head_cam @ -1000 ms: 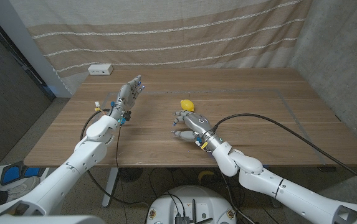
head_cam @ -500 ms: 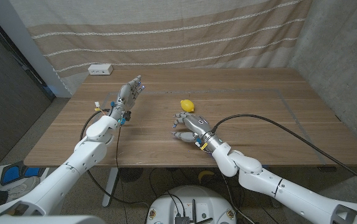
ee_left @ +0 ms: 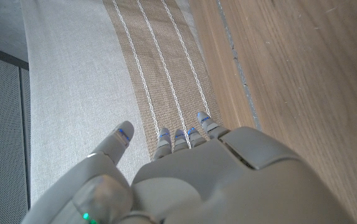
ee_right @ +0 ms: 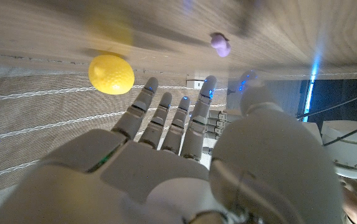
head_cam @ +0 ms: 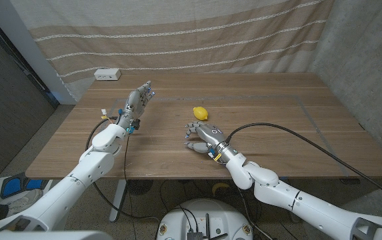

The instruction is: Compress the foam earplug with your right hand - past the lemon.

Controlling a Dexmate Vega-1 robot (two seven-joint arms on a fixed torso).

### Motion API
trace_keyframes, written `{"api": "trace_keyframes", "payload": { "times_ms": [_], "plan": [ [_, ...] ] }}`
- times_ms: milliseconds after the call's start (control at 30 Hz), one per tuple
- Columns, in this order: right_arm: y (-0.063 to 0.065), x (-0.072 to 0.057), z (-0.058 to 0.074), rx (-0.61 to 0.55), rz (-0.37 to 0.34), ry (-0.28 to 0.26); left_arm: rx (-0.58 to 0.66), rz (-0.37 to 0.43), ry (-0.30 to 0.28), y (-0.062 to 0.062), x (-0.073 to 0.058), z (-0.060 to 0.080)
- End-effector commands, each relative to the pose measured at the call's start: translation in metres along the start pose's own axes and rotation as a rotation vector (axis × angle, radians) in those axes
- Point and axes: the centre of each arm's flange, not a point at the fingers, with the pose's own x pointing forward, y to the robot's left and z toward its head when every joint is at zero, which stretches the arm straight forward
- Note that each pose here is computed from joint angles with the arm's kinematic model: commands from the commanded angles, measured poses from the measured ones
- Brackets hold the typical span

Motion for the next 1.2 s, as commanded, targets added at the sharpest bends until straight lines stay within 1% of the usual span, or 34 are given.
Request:
{"api": "trace_keyframes", "payload": {
  "times_ms": [33, 400, 633, 1200],
  "plan": [
    [0.005, 0.001, -0.002, -0.001, 0.004, 0.008, 0.003, -0.001, 0.0, 0.0, -0.001, 0.001],
    [0.009, -0.001, -0.005, -0.003, 0.005, 0.018, 0.009, -0.011, -0.002, -0.001, -0.001, 0.003],
    [0.011, -0.004, -0.008, -0.004, 0.012, 0.032, 0.012, -0.012, -0.003, -0.003, -0.002, 0.004],
    [0.018, -0.008, -0.012, -0.01, 0.029, 0.043, 0.018, -0.02, -0.007, -0.007, -0.006, 0.008]
  ]
}}
